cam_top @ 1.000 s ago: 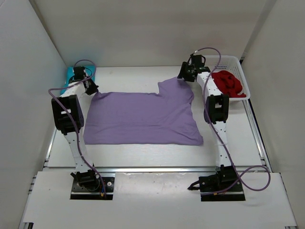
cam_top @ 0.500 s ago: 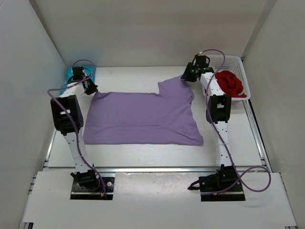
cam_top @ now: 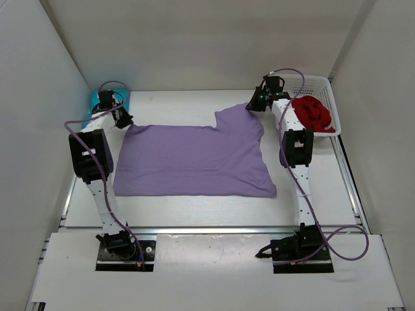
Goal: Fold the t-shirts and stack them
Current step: Grap the side of the flattened tshirt furthest away from the robot with both arms, then fold the other side of the tshirt into a rectangle
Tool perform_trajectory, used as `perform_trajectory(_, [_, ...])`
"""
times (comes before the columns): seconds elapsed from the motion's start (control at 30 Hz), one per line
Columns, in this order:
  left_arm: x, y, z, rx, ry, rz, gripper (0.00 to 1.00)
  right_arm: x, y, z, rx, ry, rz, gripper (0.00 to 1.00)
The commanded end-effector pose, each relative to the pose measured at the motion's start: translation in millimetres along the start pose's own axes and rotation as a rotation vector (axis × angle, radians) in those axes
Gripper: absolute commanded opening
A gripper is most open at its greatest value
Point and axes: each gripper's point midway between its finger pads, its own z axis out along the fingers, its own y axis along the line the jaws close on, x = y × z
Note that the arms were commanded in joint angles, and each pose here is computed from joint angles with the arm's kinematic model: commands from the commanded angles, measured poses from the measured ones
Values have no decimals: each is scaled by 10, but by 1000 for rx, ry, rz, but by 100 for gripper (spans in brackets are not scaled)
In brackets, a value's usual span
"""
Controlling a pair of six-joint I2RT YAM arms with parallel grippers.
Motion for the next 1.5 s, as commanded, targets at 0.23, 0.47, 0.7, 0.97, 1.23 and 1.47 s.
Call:
perform_trajectory(0.23, [-294, -117, -429, 76, -98, -46, 0, -603, 790, -861, -33, -109, -124, 0])
perform_trajectory(0.47, [-135, 229, -471, 52, -68, -95, 0, -8, 691, -1208, 106, 129, -141, 0])
perform_trajectory(0.7, [-100, 306, -588, 67, -74, -121, 0, 206, 745, -1438, 212, 189, -194, 0])
perform_trajectory(0.97, [-136, 198, -644, 108, -78, -128, 0, 328, 710, -1858, 285, 212, -267, 0])
perform_trajectory(1.23, [-139, 294, -660, 130, -73, -194, 0, 583, 523, -1941, 199, 89, -238, 0])
perform_trajectory(1.47, [-239, 271, -940, 140, -140, -190, 0, 686, 591, -2146, 150, 31, -230, 0])
